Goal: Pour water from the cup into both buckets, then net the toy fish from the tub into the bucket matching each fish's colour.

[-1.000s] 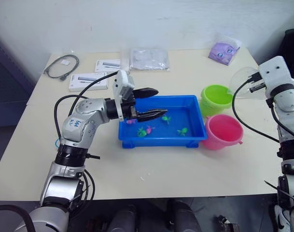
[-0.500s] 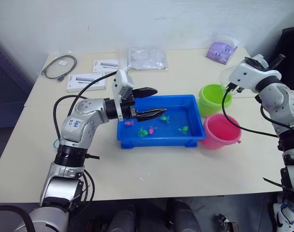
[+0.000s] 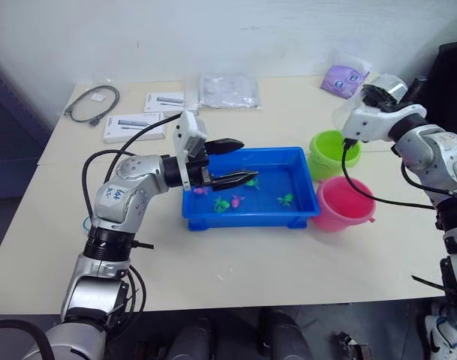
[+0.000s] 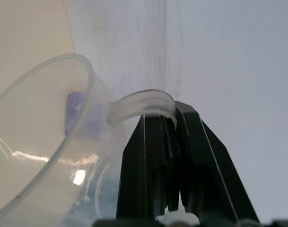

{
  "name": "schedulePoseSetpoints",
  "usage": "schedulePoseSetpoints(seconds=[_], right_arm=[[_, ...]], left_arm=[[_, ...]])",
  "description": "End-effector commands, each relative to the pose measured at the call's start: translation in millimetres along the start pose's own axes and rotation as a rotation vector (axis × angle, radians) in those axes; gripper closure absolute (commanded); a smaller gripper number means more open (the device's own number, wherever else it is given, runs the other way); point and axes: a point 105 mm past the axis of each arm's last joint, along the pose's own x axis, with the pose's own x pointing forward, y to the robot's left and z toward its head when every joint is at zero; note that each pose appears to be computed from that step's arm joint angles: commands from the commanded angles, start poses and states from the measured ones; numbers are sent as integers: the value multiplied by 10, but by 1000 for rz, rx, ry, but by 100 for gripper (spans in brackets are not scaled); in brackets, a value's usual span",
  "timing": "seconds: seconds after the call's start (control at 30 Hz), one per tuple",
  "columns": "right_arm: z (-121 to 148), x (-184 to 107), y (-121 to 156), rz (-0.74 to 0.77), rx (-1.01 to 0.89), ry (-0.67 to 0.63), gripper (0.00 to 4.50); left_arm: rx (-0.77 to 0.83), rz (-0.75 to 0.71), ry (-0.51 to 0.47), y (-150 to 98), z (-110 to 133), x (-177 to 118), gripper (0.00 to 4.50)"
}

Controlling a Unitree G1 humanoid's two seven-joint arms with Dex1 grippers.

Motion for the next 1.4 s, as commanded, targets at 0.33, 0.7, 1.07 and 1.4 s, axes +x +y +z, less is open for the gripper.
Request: schedulePoseSetpoints(seconds=[0.33, 0.7, 1.07, 1.4], right_arm=[[-686, -1106, -262, -305, 1227, 263, 449], [-1196, -1990, 372, -556, 1464, 533, 449], [-1419, -2430, 837, -551, 1427, 689, 339], [-1077, -2858, 842, -493, 1373, 733, 3]], left_arm=[[51, -273, 47, -445, 114, -227, 0], [23, -350, -28, -554, 297, -159, 0], [29, -360, -35, -560, 358, -111, 0], [53, -355, -1, -497, 256, -44, 0]])
